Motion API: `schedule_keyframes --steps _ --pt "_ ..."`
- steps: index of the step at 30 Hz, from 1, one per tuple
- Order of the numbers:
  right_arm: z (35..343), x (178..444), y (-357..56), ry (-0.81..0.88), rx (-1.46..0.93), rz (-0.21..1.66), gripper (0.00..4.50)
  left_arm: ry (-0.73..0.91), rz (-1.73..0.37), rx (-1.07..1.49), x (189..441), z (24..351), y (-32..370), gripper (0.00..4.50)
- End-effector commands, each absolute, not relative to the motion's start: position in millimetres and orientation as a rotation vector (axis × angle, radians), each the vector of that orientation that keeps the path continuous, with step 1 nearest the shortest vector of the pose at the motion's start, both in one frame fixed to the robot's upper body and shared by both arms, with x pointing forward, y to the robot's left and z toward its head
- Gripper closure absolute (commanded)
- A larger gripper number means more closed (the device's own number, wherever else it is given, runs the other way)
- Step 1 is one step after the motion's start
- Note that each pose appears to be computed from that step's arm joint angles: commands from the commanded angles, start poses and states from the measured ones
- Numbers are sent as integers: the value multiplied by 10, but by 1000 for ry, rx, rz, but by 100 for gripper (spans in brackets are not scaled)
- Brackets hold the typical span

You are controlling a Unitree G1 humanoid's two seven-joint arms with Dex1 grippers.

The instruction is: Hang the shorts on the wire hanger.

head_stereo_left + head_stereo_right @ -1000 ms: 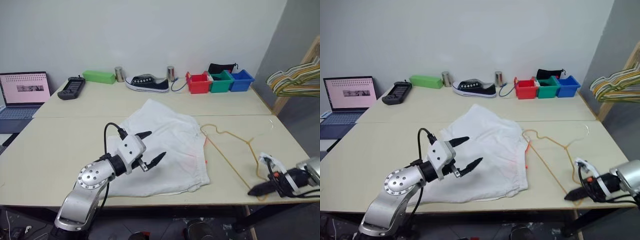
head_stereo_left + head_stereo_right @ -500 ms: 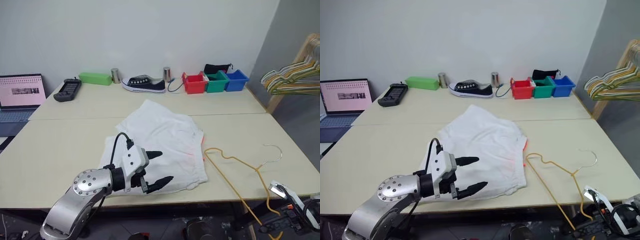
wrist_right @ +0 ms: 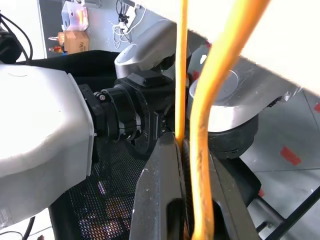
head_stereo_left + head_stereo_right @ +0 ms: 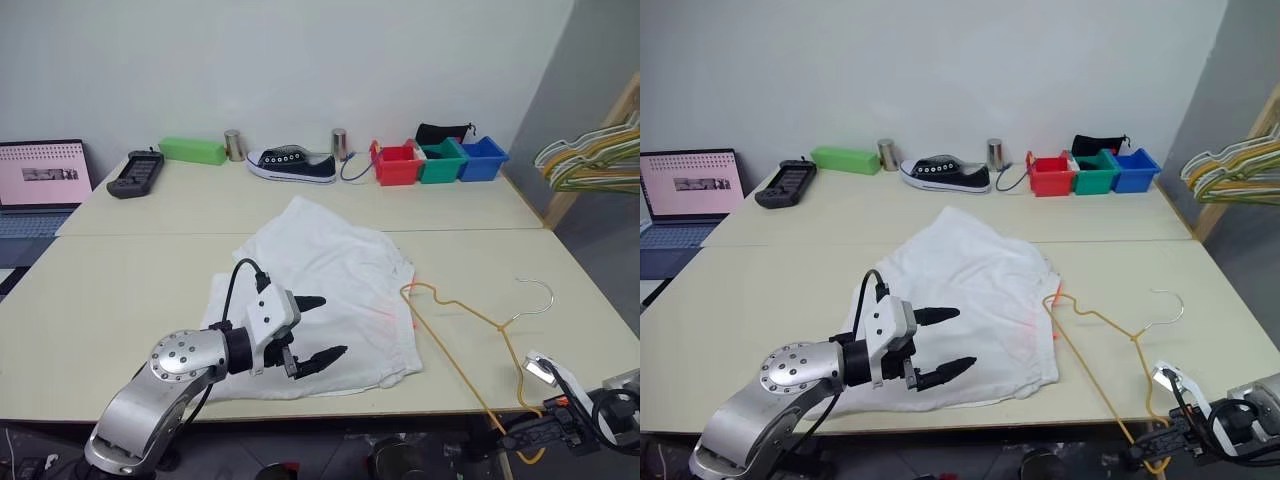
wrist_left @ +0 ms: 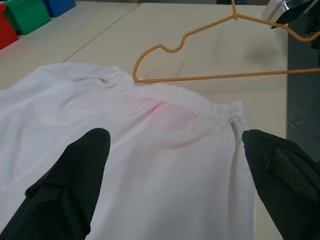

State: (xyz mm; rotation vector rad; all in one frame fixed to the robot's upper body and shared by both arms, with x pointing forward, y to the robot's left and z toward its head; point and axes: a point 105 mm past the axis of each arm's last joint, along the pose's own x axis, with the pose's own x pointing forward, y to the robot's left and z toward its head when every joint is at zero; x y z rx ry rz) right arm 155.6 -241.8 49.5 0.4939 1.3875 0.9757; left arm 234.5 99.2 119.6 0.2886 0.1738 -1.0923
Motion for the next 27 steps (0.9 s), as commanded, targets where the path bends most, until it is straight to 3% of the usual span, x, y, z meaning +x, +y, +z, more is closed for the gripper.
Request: schedule_keyframes --steps 1,17,27 --pt "556 1592 -2477 1369 490 973 450 121 -1086 319 2333 1307 987 2" --pt "515 1376 -2660 1407 542 902 450 125 -1091 313 2329 1286 968 2" --pt "602 1421 -2381 1369 543 1021 450 117 -1099 323 2370 1302 960 2"
